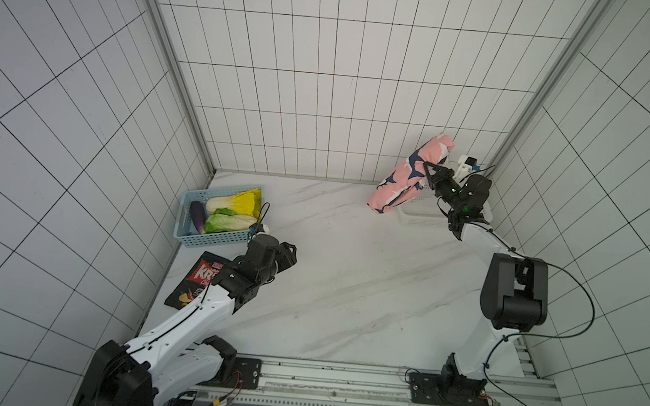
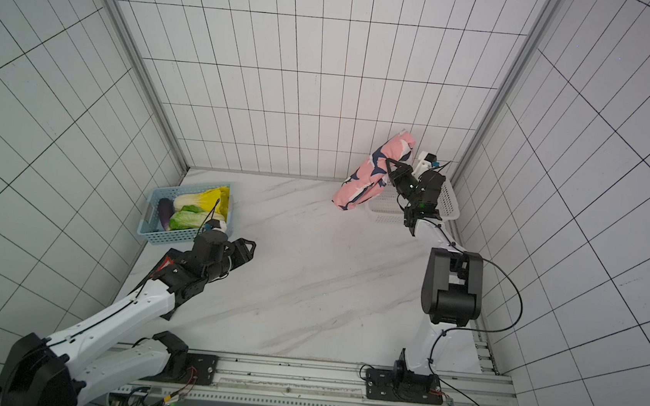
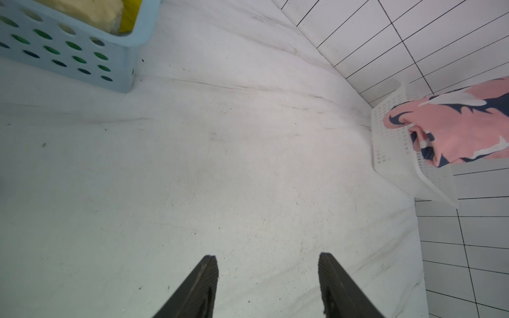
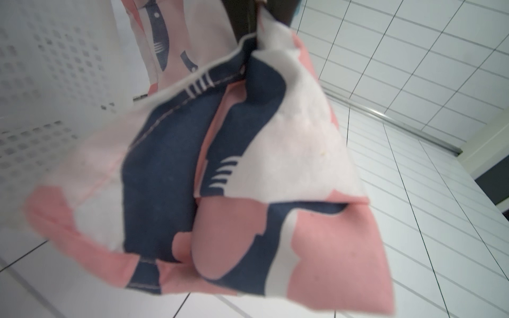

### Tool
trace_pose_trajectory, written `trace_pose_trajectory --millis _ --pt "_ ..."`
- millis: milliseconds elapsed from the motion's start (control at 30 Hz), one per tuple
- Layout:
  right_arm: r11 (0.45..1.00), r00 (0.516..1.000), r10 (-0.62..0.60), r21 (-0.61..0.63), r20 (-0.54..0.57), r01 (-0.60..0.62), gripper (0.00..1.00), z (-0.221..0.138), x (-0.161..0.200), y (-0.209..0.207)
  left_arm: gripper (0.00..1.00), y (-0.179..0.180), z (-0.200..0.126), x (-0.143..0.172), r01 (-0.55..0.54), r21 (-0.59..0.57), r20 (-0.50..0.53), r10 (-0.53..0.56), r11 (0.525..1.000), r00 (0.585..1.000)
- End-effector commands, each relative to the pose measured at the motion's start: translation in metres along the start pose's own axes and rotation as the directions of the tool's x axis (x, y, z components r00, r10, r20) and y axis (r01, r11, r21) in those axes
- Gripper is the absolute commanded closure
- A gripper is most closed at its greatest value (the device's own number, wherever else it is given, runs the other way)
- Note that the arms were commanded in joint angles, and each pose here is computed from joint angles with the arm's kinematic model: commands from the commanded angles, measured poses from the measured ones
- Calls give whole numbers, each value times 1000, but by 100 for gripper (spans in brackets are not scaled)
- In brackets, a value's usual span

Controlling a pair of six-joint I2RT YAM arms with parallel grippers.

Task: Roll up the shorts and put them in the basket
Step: Place the shorts in the bin.

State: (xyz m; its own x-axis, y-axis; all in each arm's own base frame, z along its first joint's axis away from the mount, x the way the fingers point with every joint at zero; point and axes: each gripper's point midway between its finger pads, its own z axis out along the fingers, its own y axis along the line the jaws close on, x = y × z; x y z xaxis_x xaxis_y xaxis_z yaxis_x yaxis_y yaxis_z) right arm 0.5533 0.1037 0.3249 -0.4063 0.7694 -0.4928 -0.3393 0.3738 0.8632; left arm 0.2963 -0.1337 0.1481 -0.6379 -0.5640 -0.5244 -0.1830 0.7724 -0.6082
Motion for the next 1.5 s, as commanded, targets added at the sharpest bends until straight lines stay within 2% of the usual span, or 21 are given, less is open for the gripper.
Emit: trace_pose_trajectory --millis 0,100,200,433,567,733,1300,1333,1400,1467 --pt "996 976 5 -90 217 15 100 -14 -65 22 39 4 -3 7 16 4 -25 -16 1000 1000" --pt "998 942 46 -56 332 -29 100 -33 -90 -13 39 3 -4 8 16 14 -27 -15 1000 1000" --pt "997 926 78 -23 369 -74 100 -40 -97 -44 39 3 -3 9 14 14 -32 -13 1000 999" --pt "978 909 140 88 392 -189 100 -51 -76 -108 40 3 2 11 21 11 -47 -20 1000 999" --pt "949 871 221 111 438 -297 100 -61 -66 -143 40 -1 7 13 27 20 -68 -25 999 997" --pt "902 832 267 177 487 -393 100 -70 -55 -179 41 -1 9 15 33 22 -76 -31 999 997" --pt "851 862 220 342 457 -398 100 -57 -51 -233 41 1 -1 11 30 25 -48 -29 999 998" --pt "847 864 222 351 451 -400 96 -57 -51 -233 41 1 -1 11 30 25 -45 -29 999 999" --pt "847 871 218 359 440 -393 72 -57 -51 -228 41 1 -1 10 31 23 -43 -30 999 999" --pt "845 874 204 371 440 -384 56 -63 -51 -222 41 1 0 10 35 25 -45 -34 999 998"
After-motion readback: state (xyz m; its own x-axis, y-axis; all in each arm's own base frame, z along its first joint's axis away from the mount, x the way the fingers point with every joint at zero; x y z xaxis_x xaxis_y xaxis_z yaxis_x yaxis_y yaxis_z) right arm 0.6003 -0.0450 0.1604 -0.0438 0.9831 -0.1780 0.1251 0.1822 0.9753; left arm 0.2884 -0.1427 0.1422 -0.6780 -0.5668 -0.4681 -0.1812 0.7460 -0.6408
